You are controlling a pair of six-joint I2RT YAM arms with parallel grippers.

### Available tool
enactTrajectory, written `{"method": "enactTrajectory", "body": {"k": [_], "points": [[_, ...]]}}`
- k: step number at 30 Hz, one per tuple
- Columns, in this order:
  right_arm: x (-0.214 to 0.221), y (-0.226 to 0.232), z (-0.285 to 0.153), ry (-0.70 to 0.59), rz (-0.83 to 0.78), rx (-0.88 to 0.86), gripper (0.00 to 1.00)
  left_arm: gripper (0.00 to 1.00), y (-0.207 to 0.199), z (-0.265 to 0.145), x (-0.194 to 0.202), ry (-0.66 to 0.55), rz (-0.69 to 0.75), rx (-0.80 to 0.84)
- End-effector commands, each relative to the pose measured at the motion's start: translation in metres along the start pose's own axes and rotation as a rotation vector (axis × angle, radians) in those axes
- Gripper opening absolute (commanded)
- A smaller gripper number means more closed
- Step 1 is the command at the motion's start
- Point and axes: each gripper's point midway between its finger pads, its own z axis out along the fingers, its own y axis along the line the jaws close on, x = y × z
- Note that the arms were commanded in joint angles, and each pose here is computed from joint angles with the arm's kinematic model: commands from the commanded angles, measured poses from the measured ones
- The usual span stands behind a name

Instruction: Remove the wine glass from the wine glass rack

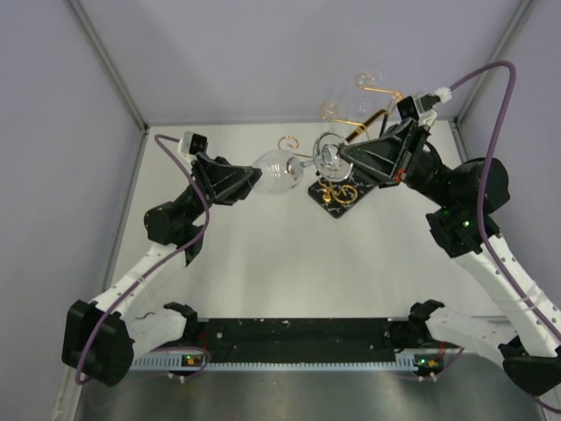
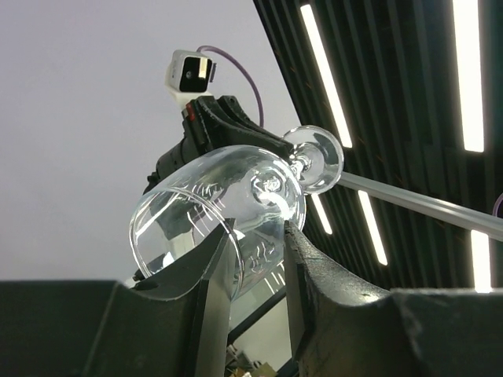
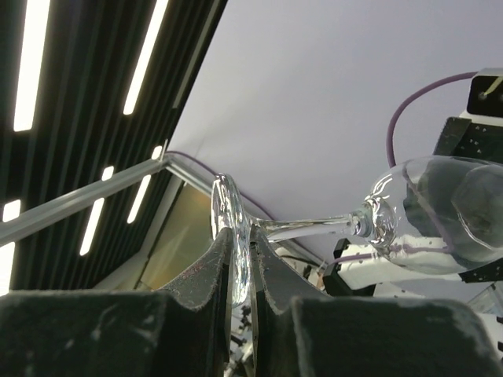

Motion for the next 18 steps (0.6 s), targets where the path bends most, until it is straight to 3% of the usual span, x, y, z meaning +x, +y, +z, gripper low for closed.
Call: {"method": "enactTrajectory", "body": {"k": [1, 18], "points": [[-0.001, 0.011, -0.012, -0.069, 0.001, -0.052, 0.0, 0.32, -0.079, -0.011, 0.042, 0.136, 0.253, 0.335], [-0.002, -0.08, -0.079, -0.328, 0.197, 0.067, 0.0, 0.31, -0.082, -0.008, 0.041, 0.137, 0.266, 0.345]]}}
